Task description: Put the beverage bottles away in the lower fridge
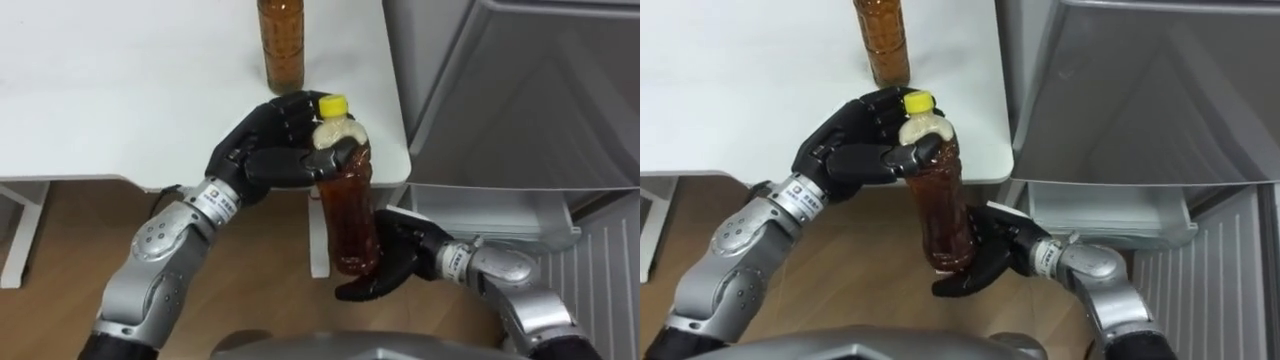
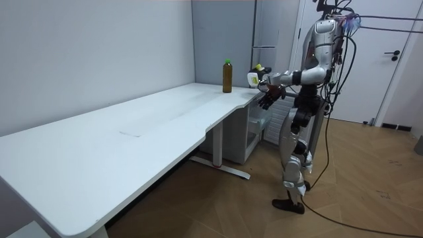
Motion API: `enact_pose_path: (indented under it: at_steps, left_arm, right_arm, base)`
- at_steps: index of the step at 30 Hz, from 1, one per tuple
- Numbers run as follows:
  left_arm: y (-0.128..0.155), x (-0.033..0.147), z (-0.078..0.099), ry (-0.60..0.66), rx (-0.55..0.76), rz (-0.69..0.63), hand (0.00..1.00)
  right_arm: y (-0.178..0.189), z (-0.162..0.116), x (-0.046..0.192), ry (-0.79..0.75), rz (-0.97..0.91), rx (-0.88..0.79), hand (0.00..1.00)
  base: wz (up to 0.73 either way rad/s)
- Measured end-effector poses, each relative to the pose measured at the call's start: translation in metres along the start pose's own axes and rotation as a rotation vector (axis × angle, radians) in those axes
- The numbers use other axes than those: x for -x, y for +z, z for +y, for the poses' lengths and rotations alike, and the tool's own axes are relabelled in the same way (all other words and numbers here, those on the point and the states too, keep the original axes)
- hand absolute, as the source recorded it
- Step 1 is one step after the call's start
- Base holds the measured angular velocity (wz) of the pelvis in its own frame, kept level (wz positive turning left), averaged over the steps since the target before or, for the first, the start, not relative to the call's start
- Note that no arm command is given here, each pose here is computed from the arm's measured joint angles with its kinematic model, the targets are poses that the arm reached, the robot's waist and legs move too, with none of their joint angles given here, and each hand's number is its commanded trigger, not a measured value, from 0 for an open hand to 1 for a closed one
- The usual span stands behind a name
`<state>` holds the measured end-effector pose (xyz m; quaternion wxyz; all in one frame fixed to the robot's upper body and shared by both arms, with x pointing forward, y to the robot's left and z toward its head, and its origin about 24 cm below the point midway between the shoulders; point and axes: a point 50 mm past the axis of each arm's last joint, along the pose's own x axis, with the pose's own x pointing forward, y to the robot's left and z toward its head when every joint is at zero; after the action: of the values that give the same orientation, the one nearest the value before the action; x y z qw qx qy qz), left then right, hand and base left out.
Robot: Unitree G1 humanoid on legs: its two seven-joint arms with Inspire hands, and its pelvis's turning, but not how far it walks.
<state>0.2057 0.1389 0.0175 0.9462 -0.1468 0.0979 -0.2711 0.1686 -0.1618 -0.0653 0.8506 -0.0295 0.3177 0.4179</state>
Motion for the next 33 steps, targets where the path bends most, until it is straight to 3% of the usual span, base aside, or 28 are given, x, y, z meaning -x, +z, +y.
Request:
enact_pose_path:
  at_steps: [10,28,33]
  left_arm:
    - [0.0,0.003,0.004,0.002,-0.125,0.05,1.0]
    - [0.003,0.002,0.004,0.002,-0.146,0.02,1.0]
    - [-0.001,0.001,-0.001,-0.021,-0.142,0.032,1.0]
  right_arm:
    - [0.011,0.004,0.006,0.114,-0.019,0.058,0.0]
    - [0.011,0.006,0.011,0.168,-0.039,0.034,0.0]
    - [0.014,0.009,0.009,0.188,-0.123,-0.041,0.0]
  base:
    - [0.01]
    - [0.0]
    - [0.01]
